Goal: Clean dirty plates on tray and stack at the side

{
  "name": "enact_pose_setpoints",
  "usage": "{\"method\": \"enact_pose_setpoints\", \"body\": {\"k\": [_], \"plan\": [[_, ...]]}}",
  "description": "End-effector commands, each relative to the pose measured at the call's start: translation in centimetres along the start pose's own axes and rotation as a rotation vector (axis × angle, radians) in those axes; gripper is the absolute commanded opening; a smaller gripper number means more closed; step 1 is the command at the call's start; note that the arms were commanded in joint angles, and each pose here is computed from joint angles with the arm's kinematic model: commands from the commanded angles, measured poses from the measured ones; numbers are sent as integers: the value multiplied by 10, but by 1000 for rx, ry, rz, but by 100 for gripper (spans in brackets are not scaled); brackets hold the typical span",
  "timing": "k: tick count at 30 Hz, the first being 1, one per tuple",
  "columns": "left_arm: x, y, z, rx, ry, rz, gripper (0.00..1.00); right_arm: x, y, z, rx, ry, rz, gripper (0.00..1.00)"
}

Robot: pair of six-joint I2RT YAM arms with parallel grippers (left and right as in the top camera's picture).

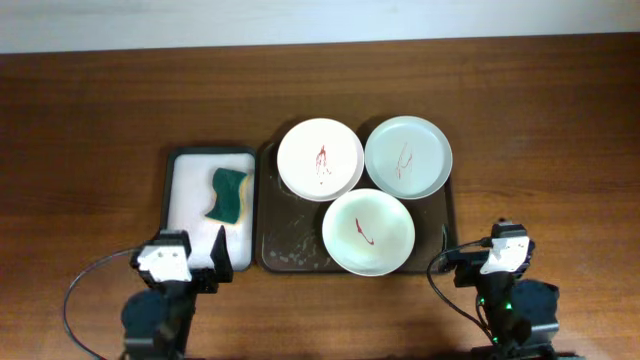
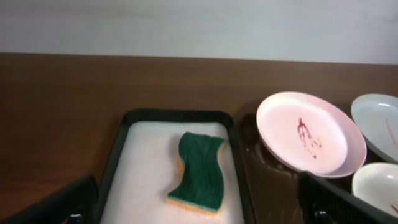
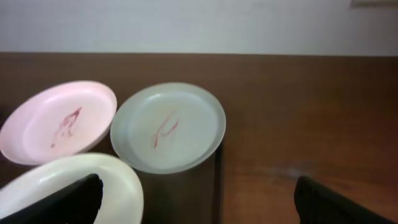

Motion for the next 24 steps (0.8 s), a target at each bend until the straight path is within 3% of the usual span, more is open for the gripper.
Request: {"method": "enact_pose_setpoints", "body": {"k": [1,10,14,18,24], "plan": [[5,2,27,13,107,-5,99,0,6,24,12,114,-2,99],[63,-3,66,-28,705,-124,99,53,20,58,39,709,-14,99],[85,-2,57,-28,761,-117,99,67,35,53,101,799,118,99],[128,-1,65,-20,628,-110,96,73,40,60,107,748,160,99],[188,-5,-22,-33,878,-125,84,74,40,60,106,744,161,99]]}}
Point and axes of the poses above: each gripper's point midway between its finger pads, its own x axis out along the fingers, its own y axis along the line the jaws close on, z = x × y, the point moved 7 cm from there along -x, back along the fingers, and after that the axes turned 7 degrees about x, right-handed, at the moved point
